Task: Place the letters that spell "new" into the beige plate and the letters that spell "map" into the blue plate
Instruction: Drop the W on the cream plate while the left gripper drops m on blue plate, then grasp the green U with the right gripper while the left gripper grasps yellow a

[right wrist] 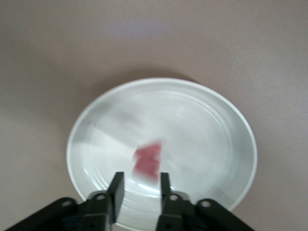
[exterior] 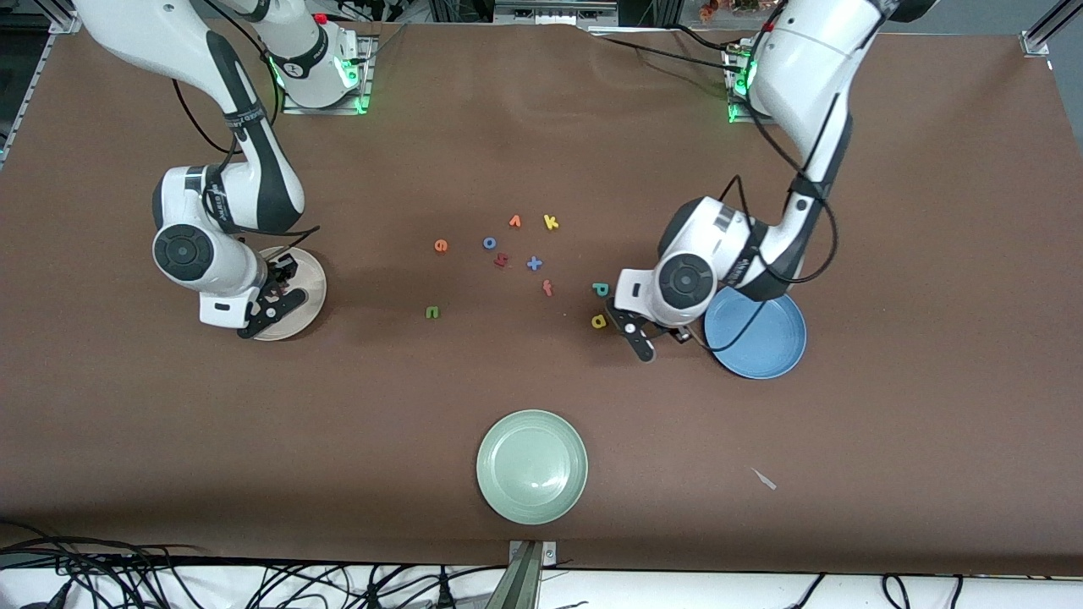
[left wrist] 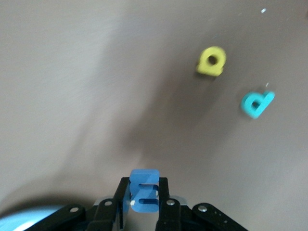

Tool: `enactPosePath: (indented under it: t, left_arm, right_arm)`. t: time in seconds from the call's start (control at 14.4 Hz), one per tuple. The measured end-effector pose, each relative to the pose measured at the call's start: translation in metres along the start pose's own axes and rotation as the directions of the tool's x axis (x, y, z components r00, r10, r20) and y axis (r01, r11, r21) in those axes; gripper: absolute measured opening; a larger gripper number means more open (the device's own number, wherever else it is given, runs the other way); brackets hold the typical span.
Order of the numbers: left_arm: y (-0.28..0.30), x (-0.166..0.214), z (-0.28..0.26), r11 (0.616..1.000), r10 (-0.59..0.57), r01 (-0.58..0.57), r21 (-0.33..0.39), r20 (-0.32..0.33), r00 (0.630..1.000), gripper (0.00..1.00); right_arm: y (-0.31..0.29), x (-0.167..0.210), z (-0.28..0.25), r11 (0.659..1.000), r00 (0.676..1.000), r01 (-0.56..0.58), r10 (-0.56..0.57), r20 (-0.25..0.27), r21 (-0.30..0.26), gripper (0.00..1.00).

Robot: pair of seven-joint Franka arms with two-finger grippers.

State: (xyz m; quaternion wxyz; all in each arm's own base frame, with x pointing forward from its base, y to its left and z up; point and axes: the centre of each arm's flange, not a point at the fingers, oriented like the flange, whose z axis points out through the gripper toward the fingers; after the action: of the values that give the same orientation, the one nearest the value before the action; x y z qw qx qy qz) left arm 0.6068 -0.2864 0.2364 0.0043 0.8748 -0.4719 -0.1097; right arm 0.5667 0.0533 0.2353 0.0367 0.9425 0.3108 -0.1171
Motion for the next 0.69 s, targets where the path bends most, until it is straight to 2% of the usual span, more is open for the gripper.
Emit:
enactPosePath:
  t: [0.35, 0.42, 0.55, 0.69]
  left_arm:
    - [-0.088, -0.075, -0.014, 0.997, 0.055, -0.055, -0.052, 0.009, 0.998, 0.28]
    - [-0.103, -0.089, -0.012, 0.997, 0.056, -0.055, -0.060, 0.006, 0.998, 0.28]
    - [-0.118, -0.103, -0.010, 0.996, 0.060, -0.060, -0.067, 0.000, 0.998, 0.42]
    - [-0.112, -0.097, -0.011, 0.995, 0.073, -0.073, -0.068, -0.003, 0.997, 0.59]
  right_arm:
    - [-0.034, 0.026, -0.013, 0.988, 0.988, -0.152, 0.152, -0.034, 0.017, 0.94]
    - [-0.049, 0.034, -0.016, 0.980, 0.979, -0.199, 0.199, -0.039, 0.023, 1.00]
    - [-0.082, 0.050, -0.023, 0.956, 0.955, -0.291, 0.292, -0.049, 0.036, 1.00]
    - [-0.112, 0.064, -0.030, 0.936, 0.934, -0.350, 0.352, -0.059, 0.049, 1.00]
